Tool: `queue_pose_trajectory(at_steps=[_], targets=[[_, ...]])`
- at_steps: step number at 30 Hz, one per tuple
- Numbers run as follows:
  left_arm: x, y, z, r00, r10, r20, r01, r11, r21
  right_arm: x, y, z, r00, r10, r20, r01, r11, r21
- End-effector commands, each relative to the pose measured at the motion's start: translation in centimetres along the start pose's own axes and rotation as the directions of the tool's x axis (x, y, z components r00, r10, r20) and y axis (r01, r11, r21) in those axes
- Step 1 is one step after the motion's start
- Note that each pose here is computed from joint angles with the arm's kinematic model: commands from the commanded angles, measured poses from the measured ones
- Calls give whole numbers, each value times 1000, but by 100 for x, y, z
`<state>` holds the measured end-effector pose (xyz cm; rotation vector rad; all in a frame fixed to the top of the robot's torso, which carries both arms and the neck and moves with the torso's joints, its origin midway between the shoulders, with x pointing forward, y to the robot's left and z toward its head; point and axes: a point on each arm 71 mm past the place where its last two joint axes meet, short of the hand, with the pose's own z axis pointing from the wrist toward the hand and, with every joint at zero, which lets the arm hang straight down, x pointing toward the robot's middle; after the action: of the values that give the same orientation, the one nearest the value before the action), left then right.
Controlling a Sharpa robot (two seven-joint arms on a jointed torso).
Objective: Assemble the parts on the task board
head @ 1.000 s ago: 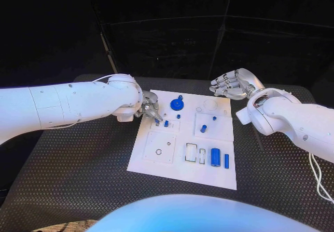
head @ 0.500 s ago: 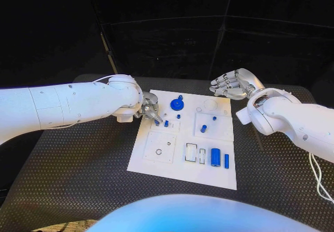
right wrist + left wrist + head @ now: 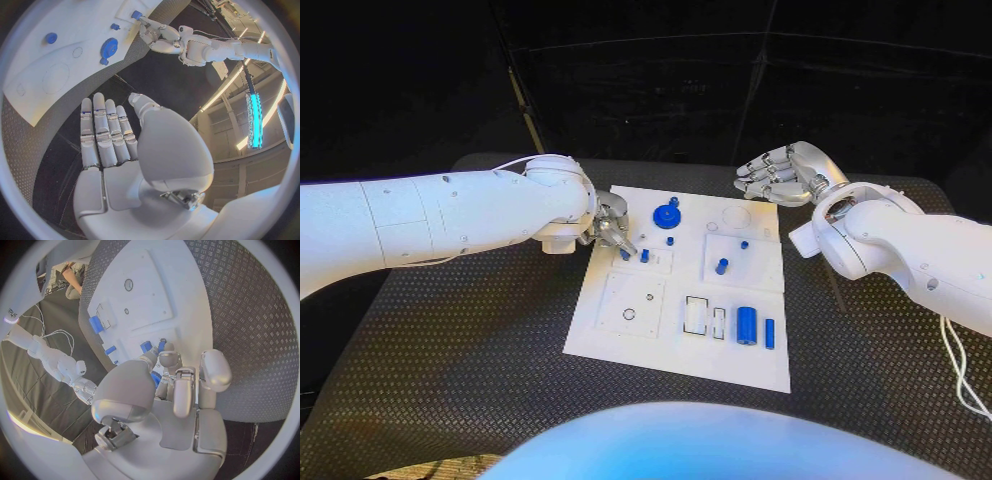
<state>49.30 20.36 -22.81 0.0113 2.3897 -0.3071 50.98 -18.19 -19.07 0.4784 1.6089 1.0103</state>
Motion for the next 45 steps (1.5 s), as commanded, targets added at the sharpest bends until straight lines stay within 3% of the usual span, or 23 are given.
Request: queue_pose_trajectory(at_steps=[1, 22, 45], targets=[[7, 6, -1, 1000, 15, -13, -15, 1000, -10, 2, 19, 4, 1000, 2, -5, -2, 1000, -10], [28, -8, 6, 999, 23, -30, -24, 1000, -8, 1, 18, 4, 1000, 2, -5, -2, 1000, -11], [75, -66, 93, 996, 48, -76, -49, 999, -15, 7, 22, 6, 1000, 2, -9, -3, 1000, -12]])
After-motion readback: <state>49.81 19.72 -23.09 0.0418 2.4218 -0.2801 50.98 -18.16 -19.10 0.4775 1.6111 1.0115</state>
